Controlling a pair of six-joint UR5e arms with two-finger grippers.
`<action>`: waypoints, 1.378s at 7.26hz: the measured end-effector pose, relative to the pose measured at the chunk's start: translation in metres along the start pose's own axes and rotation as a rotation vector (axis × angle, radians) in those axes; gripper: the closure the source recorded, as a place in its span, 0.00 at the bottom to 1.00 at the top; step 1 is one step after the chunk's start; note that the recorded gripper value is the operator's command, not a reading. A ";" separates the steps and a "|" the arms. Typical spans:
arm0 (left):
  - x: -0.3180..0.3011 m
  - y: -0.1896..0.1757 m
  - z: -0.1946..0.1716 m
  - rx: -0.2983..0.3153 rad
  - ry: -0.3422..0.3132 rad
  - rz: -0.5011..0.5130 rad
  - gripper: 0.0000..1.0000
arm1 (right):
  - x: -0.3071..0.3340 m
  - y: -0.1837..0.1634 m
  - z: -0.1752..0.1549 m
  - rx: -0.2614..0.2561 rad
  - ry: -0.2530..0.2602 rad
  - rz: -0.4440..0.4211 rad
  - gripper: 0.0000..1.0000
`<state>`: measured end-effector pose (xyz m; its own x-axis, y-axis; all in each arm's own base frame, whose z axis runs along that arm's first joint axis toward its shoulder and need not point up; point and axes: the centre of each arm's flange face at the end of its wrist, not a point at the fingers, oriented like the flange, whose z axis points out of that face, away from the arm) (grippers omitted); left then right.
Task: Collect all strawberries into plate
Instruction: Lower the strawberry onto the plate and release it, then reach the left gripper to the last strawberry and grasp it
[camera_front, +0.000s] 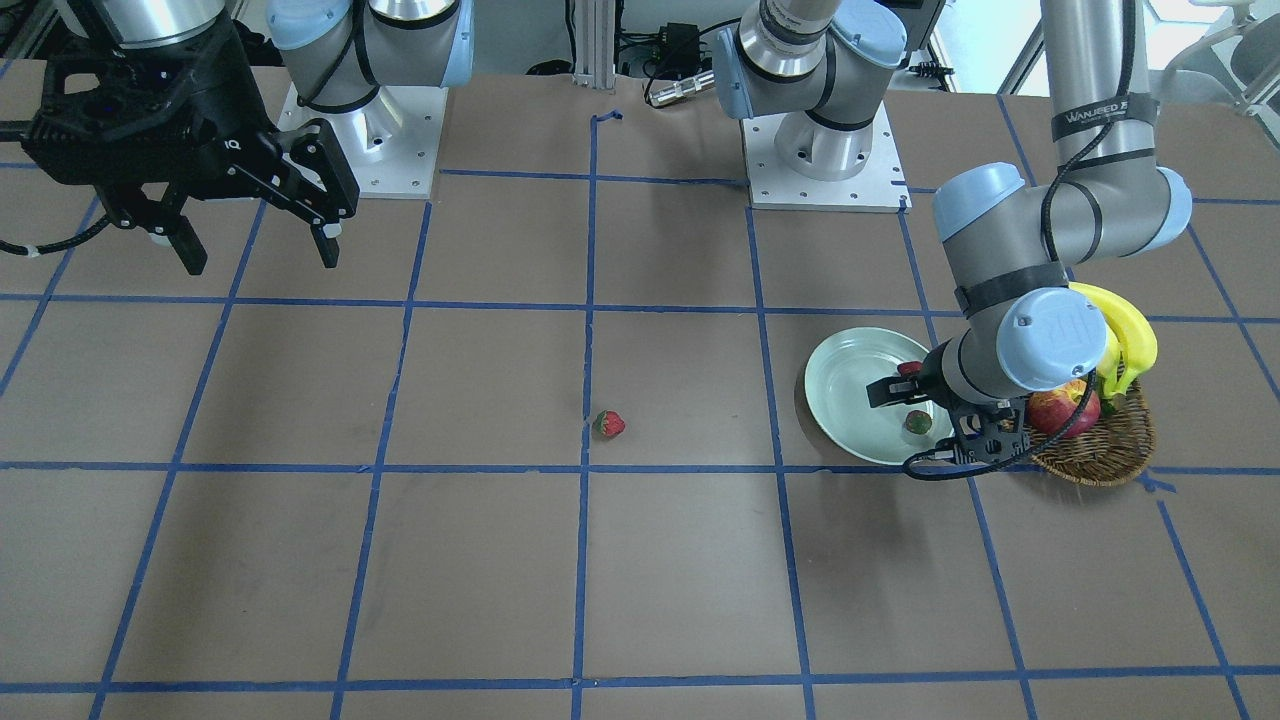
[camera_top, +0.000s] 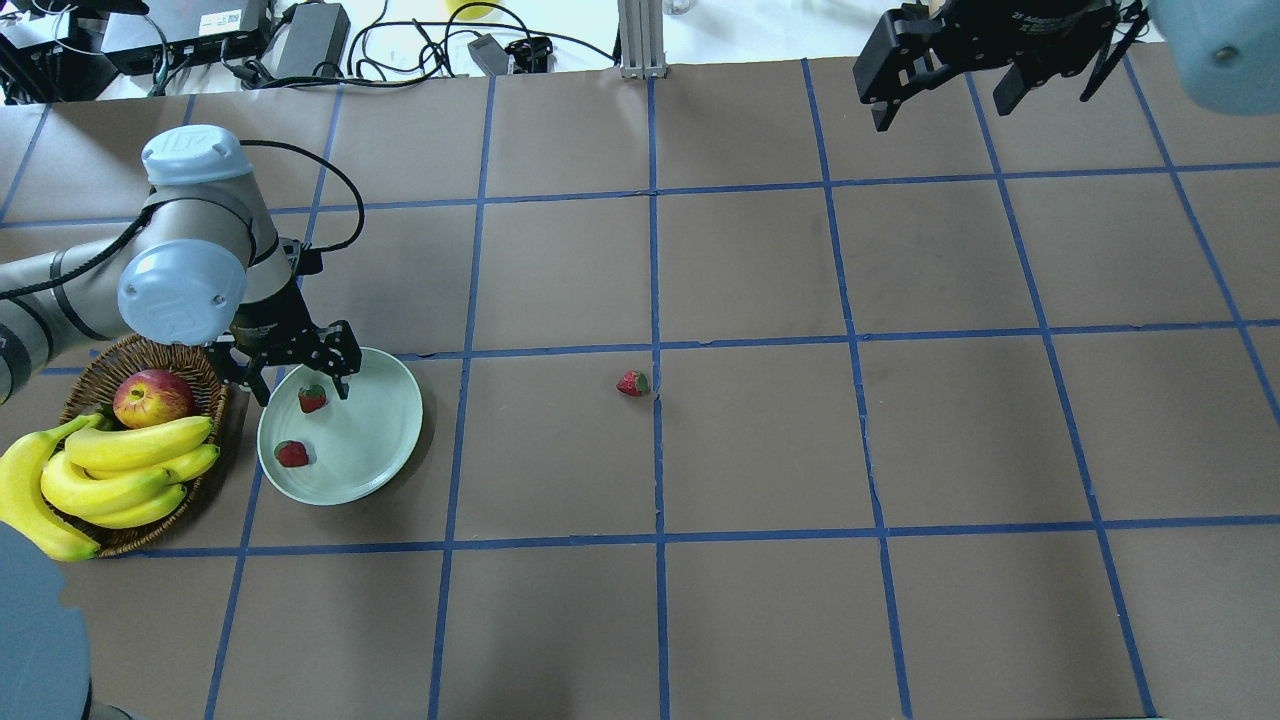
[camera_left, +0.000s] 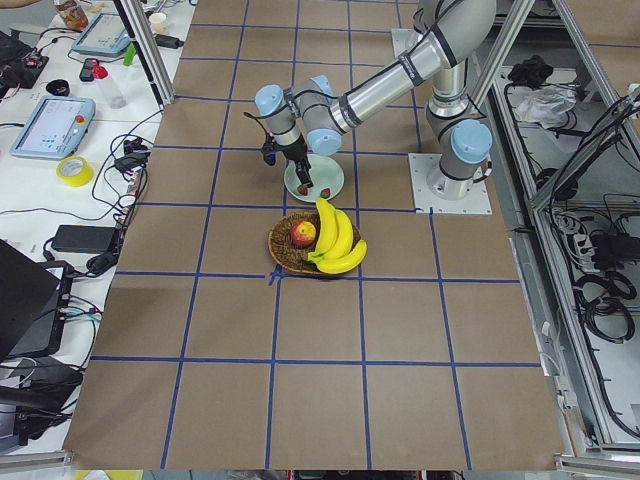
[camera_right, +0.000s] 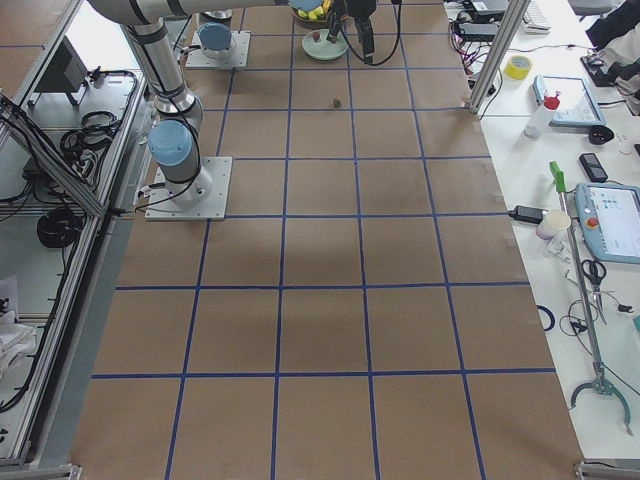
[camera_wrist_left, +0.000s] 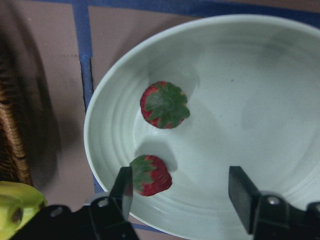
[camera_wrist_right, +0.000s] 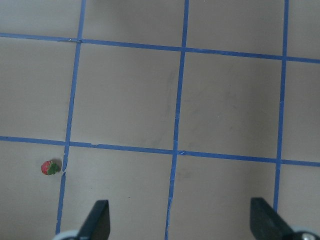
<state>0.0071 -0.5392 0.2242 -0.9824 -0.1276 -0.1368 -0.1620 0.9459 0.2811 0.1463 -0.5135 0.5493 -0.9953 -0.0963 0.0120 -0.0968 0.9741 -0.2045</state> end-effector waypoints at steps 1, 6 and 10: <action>0.017 -0.003 -0.023 0.048 0.040 0.015 0.00 | 0.000 0.000 0.000 0.000 0.000 0.000 0.00; 0.191 0.034 -0.068 0.244 0.251 -0.014 0.00 | 0.000 0.000 0.000 0.002 -0.002 0.000 0.00; 0.288 0.068 -0.014 0.303 0.348 0.094 0.06 | 0.000 0.000 0.000 0.003 -0.002 0.001 0.00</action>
<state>-0.2880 -0.5161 0.2169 -0.9728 -0.0811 0.2172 -0.0875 0.9960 -0.0200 0.1467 -0.5137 0.5496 -0.9953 -0.0962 0.0095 -0.0960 0.9735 -0.2073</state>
